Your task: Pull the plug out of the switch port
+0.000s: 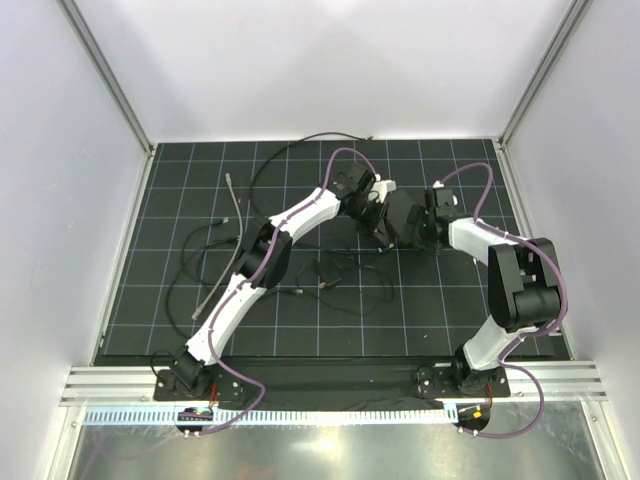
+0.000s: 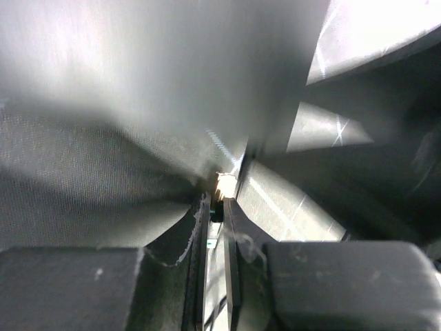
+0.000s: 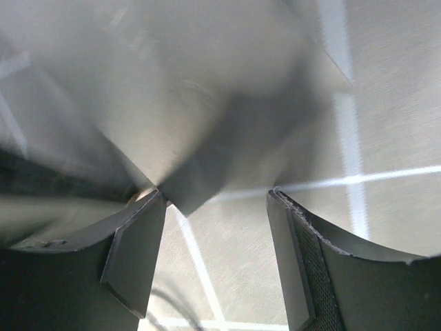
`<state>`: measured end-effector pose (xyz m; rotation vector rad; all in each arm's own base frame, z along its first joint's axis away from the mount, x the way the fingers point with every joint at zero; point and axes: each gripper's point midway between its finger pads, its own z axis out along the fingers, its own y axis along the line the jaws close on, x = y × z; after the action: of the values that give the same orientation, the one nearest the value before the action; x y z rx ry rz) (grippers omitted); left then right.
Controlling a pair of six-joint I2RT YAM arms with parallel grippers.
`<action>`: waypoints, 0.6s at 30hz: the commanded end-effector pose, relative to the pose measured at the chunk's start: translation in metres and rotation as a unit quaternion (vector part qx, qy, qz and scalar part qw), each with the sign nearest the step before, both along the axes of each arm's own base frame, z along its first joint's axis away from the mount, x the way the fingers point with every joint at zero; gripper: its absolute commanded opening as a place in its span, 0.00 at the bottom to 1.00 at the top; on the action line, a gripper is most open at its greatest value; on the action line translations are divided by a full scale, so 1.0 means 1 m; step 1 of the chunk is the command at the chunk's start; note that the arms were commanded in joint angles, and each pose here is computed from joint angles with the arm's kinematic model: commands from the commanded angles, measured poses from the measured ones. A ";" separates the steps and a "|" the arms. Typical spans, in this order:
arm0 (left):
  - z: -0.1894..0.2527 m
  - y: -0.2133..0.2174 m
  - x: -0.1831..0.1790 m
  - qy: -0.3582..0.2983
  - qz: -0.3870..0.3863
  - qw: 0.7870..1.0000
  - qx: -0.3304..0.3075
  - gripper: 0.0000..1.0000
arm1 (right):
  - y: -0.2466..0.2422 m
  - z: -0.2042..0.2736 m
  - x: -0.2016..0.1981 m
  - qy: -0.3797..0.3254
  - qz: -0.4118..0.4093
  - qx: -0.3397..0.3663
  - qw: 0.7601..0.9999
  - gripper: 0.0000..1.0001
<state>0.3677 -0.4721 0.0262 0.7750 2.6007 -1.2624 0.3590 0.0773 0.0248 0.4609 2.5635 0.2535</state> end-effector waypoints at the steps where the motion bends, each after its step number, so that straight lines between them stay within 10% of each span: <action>1: -0.056 0.050 -0.031 0.032 -0.012 0.987 0.155 0.00 | -0.057 -0.018 0.005 0.004 -0.083 -0.078 0.993 0.67; 18: 0.064 0.029 0.049 -0.086 0.099 0.991 0.039 0.08 | -0.026 0.030 0.017 -0.108 0.010 -0.013 0.994 0.68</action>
<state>0.3797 -0.4539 0.0388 0.6943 2.6419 -1.0885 0.3670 0.0452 0.0305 0.4483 2.4438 0.2057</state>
